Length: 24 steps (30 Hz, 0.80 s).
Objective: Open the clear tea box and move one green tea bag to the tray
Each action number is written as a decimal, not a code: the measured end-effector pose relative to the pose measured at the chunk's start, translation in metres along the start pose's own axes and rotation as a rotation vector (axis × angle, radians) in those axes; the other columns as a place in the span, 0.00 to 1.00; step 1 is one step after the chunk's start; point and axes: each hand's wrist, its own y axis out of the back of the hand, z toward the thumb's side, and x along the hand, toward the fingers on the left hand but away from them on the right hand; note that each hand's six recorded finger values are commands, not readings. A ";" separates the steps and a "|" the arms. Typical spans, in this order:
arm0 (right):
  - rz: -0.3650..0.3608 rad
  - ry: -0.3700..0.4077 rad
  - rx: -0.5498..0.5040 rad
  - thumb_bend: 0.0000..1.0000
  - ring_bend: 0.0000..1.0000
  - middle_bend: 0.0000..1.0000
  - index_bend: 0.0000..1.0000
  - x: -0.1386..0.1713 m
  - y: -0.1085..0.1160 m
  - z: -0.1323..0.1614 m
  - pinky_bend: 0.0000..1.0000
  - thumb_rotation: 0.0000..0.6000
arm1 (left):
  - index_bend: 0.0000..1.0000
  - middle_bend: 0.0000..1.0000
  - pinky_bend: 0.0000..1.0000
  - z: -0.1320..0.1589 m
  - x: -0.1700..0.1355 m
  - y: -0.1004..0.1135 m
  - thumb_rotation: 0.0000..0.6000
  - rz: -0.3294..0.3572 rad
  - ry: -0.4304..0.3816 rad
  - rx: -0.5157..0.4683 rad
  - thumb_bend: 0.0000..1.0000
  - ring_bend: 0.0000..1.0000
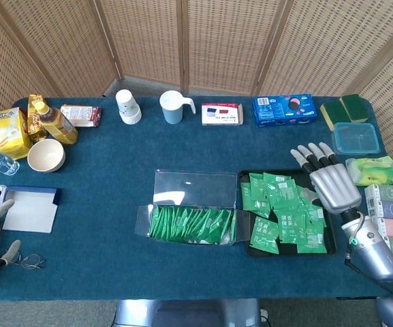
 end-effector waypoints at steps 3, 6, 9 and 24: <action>-0.024 -0.034 -0.052 0.37 0.00 0.00 0.01 0.009 0.004 0.000 0.00 1.00 | 0.12 0.02 0.26 -0.004 -0.001 -0.003 1.00 -0.014 0.015 -0.001 0.29 0.00; -0.043 -0.073 -0.091 0.37 0.00 0.00 0.01 0.021 0.006 -0.001 0.00 1.00 | 0.12 0.02 0.26 -0.008 -0.003 -0.006 1.00 -0.028 0.033 -0.002 0.29 0.00; -0.050 -0.112 -0.123 0.37 0.00 0.00 0.02 0.033 0.005 -0.003 0.00 1.00 | 0.12 0.02 0.26 -0.012 -0.006 -0.009 1.00 -0.037 0.050 -0.007 0.29 0.00; -0.059 -0.298 -0.202 0.37 0.00 0.00 0.06 0.116 -0.014 -0.015 0.00 1.00 | 0.13 0.02 0.26 -0.020 -0.027 -0.026 1.00 -0.069 0.098 -0.024 0.29 0.00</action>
